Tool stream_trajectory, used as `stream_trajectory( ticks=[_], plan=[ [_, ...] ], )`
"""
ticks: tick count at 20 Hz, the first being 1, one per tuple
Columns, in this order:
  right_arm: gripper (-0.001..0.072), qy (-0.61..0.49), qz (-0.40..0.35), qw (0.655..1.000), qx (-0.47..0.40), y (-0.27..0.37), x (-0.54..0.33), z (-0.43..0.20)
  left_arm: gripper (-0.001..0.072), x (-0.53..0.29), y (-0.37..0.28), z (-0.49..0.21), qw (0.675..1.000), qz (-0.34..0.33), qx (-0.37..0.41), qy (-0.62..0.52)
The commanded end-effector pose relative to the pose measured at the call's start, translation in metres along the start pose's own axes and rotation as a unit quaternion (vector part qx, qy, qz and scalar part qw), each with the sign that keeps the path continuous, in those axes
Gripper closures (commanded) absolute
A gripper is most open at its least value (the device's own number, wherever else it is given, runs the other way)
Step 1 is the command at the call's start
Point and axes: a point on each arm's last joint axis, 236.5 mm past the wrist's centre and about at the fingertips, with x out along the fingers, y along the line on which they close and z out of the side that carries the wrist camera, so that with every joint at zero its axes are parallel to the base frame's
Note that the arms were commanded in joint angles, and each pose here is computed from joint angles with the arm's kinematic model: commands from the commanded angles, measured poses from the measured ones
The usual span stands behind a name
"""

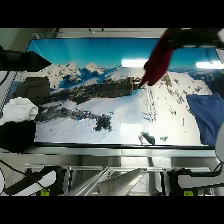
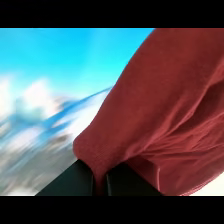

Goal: Fold the shirts.

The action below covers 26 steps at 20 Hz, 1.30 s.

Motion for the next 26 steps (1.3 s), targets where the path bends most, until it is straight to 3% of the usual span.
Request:
stream_trajectory(
  ticks=[1, 5, 10, 16, 19, 26],
  plan=[
    [0.0694, -0.049, -0.111, 0.987, 0.109, -0.121, -0.066, 0.026, 0.0693, 0.0, 0.0, -0.001, 1.0, 0.0, -0.001, 0.002],
    [0.0694, -0.097, -0.198, 0.944, 0.247, -0.238, -0.134, 0.022, 0.0693, 0.008, 0.006, -0.004, 1.0, -0.003, -0.007, 0.013],
    [0.0697, -0.016, -0.25, 0.889, 0.383, -0.289, -0.183, -0.054, 0.0694, 0.038, 0.022, -0.02, 0.997, -0.017, -0.032, 0.064],
    [0.0694, 0.06, -0.308, 0.855, 0.413, -0.291, -0.202, -0.127, 0.0693, 0.047, 0.026, -0.028, 0.995, -0.024, -0.039, 0.086],
    [0.0695, 0.173, -0.385, 0.809, 0.409, -0.292, -0.24, -0.185, 0.0693, 0.044, 0.021, -0.036, 0.993, -0.031, -0.038, 0.105],
    [0.0694, 0.266, -0.391, 0.773, 0.423, -0.276, -0.247, -0.247, 0.0693, 0.042, 0.019, -0.043, 0.991, -0.035, -0.038, 0.12]
  ],
)
